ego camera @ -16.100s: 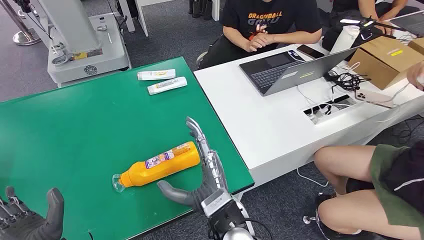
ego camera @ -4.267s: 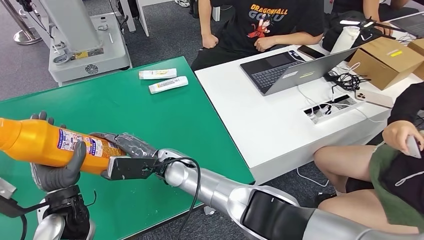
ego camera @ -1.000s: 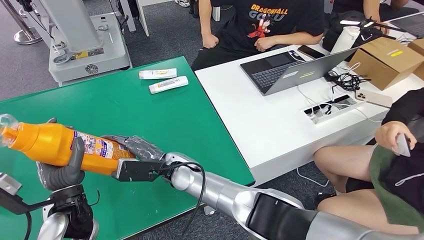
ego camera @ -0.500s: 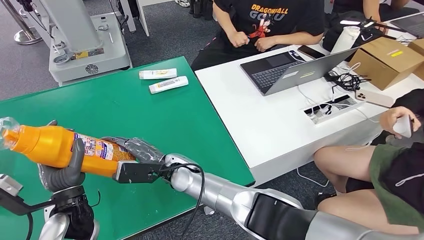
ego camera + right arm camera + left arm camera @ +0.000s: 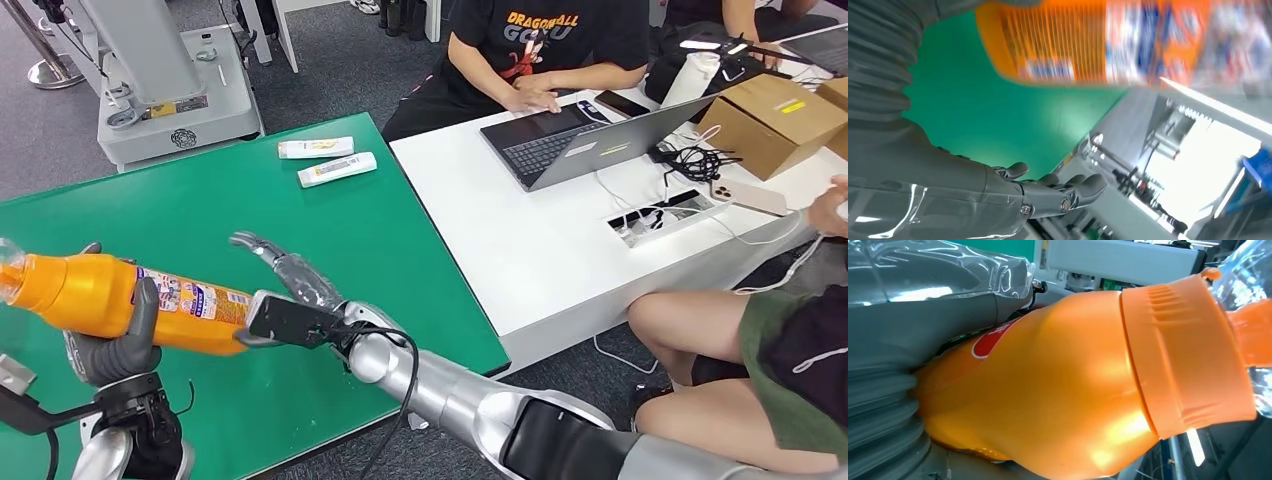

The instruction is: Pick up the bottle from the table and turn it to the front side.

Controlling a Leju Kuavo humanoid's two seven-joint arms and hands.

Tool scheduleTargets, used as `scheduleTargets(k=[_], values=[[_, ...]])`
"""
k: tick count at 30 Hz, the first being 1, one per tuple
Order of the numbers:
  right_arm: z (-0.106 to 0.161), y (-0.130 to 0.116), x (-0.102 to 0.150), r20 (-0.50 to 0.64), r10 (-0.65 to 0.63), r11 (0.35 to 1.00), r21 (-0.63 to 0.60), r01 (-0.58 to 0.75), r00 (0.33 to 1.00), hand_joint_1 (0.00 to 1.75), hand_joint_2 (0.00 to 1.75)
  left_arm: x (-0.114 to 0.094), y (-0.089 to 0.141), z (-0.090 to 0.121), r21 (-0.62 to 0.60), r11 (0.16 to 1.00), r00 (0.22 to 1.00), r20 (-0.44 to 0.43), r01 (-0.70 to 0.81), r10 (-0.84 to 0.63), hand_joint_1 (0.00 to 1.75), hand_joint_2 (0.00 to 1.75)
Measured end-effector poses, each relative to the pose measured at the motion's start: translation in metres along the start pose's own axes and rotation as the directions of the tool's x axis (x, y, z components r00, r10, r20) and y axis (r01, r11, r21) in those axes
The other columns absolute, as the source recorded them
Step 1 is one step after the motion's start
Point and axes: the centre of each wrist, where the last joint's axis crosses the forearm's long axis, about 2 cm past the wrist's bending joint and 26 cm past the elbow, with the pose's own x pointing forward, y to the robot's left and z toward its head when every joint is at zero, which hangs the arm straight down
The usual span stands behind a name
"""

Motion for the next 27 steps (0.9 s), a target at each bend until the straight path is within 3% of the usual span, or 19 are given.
scheduleTargets(k=[5, 20, 27], values=[[0.008, -0.004, 0.009, 0.006, -0.069, 0.993, -0.092, 0.070, 0.998, 0.00, 1.75, 0.001, 0.005, 0.006, 0.014, 1.000, 1.000, -0.008, 0.018, -0.018, 1.75, 1.75], [0.058, 0.006, 0.065, 0.170, -0.182, 0.932, -0.285, 0.226, 0.968, 0.00, 1.75, 0.010, 0.019, 0.009, 0.068, 0.994, 0.996, 0.024, 0.090, -0.091, 1.75, 1.75], [0.075, 0.002, 0.076, 0.247, -0.127, 0.885, -0.410, 0.222, 0.961, 0.00, 1.75, 0.025, 0.040, 0.008, 0.110, 0.974, 0.977, 0.059, 0.196, -0.203, 1.75, 1.75]])
